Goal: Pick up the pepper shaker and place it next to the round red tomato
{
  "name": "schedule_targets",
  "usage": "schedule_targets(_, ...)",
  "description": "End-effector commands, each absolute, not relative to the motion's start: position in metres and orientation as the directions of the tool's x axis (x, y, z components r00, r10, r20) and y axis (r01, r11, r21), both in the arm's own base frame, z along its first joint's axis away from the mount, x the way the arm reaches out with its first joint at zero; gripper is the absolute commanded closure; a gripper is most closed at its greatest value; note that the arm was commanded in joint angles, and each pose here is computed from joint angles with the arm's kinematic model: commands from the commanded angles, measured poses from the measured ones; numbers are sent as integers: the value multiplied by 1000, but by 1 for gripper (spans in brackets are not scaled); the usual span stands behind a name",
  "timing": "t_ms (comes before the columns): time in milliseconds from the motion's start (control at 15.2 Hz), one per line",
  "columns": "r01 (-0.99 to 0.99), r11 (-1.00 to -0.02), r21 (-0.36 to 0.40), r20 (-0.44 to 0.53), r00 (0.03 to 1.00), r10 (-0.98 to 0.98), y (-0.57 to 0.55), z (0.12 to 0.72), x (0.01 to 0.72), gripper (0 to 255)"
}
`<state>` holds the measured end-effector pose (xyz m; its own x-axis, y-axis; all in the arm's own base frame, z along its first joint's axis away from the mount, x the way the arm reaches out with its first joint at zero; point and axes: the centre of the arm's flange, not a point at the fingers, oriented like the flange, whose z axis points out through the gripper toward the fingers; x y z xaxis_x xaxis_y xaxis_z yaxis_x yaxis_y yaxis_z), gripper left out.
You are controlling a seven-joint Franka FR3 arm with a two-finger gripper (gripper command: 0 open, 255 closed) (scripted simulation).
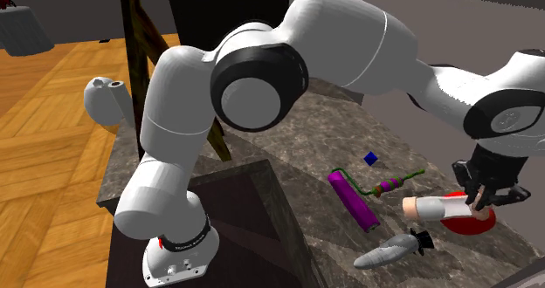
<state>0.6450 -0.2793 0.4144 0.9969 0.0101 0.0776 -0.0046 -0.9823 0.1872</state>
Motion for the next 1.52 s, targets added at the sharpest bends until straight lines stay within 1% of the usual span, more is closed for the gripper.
schedule_targets(0, -5, -982, 188, 78, 997, 10, -279, 405, 644, 255)
schedule_targets(198, -5, -982, 187, 78, 997, 10, -280, 406, 644, 255)
schedule_targets(264, -5, -982, 187, 78, 997, 10, -280, 406, 644, 0)
schedule_targets(330, -130, -977, 168, 161, 982, -103, -274, 397, 626, 0)
schedule_targets(462, -367, -925, 98, 315, 893, -321, -258, 373, 595, 0)
schedule_targets(594, -572, -820, -7, 441, 734, -516, -235, 346, 573, 0)
schedule_targets(660, -631, -775, -49, 476, 667, -573, -226, 336, 568, 0)
schedule_targets(1122, -631, -775, -49, 476, 667, -573, -236, 304, 583, 0)
schedule_targets(1452, -631, -775, -49, 476, 667, -573, -237, 301, 584, 0)
